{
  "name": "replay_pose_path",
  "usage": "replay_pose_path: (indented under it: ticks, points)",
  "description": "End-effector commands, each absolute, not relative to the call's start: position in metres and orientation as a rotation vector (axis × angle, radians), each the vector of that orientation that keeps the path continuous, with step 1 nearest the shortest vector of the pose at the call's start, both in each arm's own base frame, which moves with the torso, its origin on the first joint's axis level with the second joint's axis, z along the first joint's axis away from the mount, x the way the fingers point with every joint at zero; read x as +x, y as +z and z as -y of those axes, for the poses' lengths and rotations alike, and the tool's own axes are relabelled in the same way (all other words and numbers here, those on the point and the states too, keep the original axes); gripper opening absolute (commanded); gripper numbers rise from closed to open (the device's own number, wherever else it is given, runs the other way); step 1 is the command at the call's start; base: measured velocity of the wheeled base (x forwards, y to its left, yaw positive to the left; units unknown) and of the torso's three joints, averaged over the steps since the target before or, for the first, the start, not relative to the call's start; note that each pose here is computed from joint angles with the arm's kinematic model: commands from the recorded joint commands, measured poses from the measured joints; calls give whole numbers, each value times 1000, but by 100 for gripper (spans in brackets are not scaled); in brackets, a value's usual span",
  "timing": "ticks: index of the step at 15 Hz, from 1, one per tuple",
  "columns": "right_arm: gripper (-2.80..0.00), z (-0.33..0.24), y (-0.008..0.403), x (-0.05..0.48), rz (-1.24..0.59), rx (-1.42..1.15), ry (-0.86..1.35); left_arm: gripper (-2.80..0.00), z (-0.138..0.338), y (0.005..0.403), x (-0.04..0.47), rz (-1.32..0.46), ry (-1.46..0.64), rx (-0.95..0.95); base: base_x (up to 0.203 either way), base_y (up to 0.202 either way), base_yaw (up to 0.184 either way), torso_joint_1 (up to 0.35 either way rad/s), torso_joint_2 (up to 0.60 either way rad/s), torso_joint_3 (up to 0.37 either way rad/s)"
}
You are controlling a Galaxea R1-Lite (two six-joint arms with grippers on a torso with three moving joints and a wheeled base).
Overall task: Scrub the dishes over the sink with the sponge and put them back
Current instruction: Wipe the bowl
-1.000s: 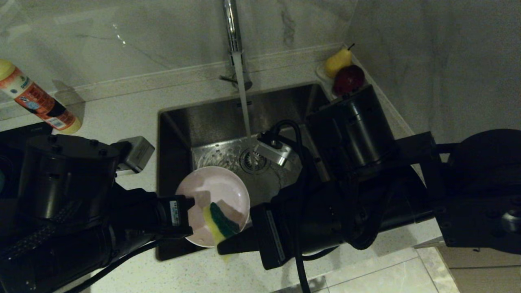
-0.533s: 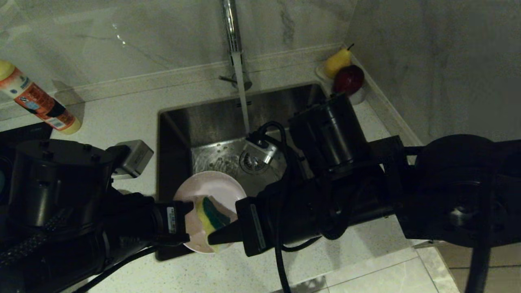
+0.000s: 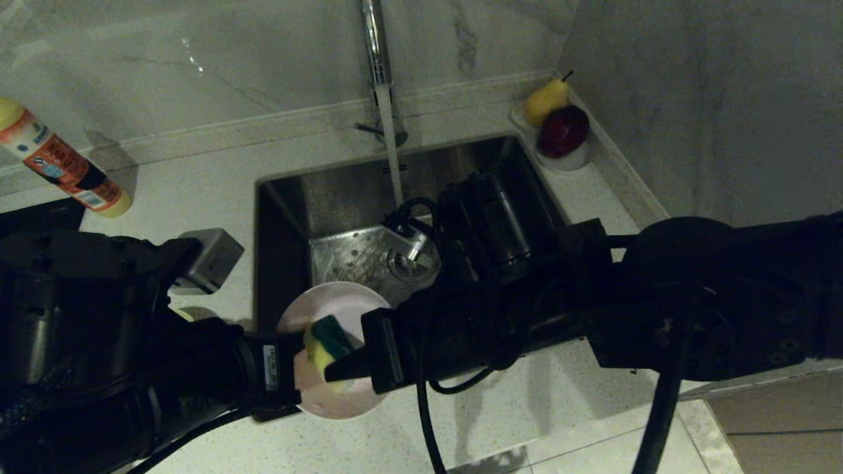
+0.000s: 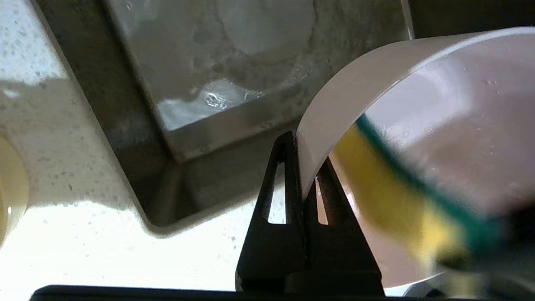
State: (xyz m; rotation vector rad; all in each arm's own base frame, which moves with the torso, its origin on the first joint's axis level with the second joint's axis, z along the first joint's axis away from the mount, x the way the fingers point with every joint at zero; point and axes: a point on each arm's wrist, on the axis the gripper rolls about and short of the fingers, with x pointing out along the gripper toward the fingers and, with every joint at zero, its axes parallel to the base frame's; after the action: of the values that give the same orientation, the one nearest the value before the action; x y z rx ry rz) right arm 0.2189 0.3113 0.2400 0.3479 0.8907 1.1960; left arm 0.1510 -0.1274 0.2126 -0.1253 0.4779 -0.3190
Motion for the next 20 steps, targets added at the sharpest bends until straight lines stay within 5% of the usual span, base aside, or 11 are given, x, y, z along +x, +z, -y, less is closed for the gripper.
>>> replay_pose_path:
  ticks: [1, 9, 20]
  points:
    - [-280, -307, 250, 228, -857, 369, 1187, -280, 126, 212, 146, -474, -331, -114, 0, 0, 0, 0, 0, 0]
    - [-280, -283, 284, 223, -778, 398, 1188, -280, 123, 203, 144, -496, -320, -96, 0, 0, 0, 0, 0, 0]
    - [-280, -268, 265, 203, -881, 360, 1162, -280, 125, 213, 148, -425, -315, -142, 0, 0, 0, 0, 0, 0]
